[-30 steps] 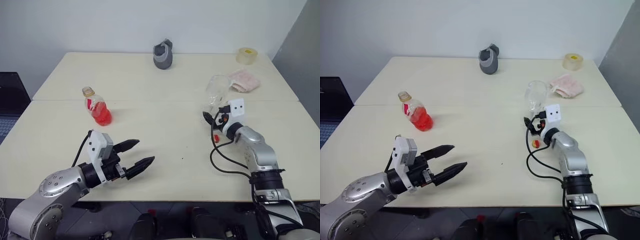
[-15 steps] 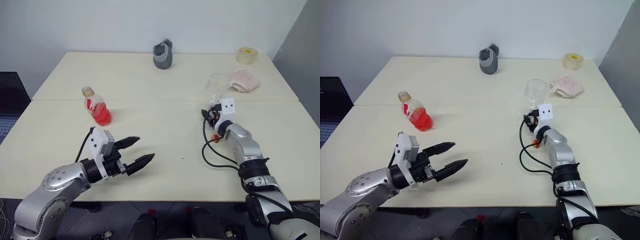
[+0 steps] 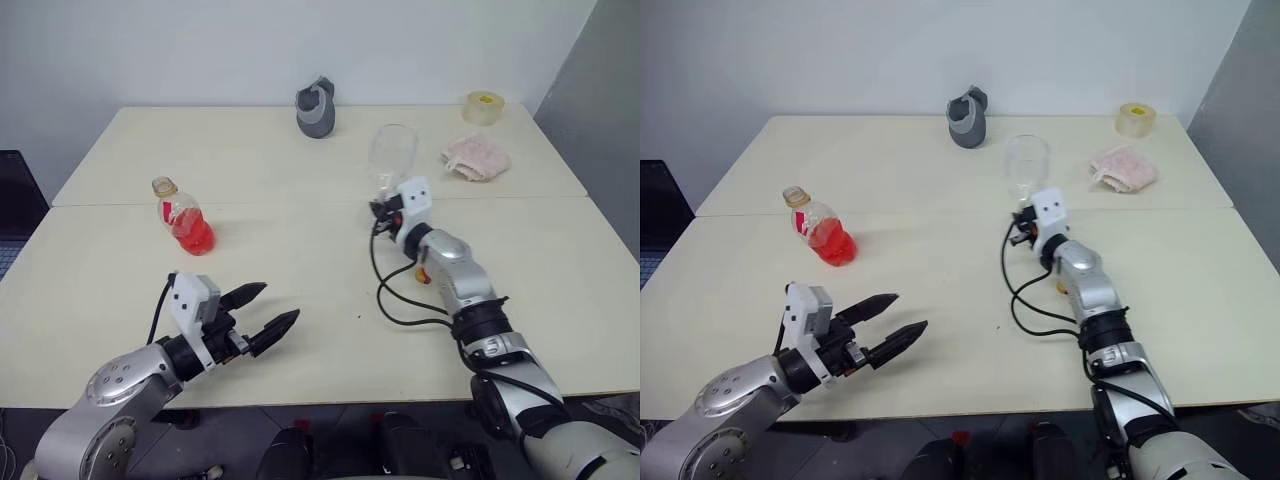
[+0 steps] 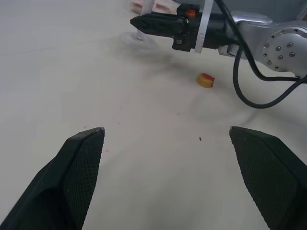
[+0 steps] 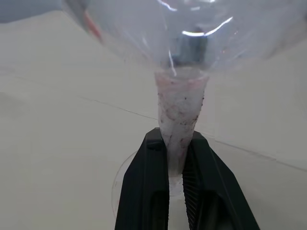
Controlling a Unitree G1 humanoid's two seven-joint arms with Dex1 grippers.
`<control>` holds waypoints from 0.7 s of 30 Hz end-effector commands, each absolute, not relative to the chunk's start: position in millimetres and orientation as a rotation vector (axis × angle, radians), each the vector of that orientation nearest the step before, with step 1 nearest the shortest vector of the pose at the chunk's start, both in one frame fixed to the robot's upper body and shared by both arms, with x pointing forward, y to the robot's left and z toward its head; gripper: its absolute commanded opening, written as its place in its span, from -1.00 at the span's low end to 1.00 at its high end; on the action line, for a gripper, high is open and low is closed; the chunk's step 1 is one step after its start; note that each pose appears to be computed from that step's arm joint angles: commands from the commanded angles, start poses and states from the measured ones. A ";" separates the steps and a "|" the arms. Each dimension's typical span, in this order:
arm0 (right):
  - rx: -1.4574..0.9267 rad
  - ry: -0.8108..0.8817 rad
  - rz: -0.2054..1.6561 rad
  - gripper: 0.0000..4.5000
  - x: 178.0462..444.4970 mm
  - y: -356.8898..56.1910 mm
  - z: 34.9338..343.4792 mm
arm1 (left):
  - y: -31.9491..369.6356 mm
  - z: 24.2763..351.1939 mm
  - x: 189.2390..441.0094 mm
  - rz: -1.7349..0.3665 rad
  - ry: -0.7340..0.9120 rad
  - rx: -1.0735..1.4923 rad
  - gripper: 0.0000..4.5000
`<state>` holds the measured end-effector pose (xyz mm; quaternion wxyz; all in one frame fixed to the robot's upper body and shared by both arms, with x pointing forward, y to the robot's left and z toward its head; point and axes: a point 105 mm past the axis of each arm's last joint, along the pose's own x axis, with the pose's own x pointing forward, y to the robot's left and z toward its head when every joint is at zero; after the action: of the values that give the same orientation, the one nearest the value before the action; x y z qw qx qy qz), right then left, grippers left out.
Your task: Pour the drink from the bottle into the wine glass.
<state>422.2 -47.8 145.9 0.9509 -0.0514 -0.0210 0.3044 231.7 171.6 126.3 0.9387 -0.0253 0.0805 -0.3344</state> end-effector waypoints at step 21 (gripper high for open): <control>-0.164 -0.083 0.754 -0.63 420.6 18.2 130.6 | 210.7 131.4 205.9 -0.298 0.048 0.010 1.00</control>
<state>418.3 10.2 107.5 0.9281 -0.0834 -0.0009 0.3628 205.9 215.1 123.7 0.9888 -0.0043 0.0391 -0.1441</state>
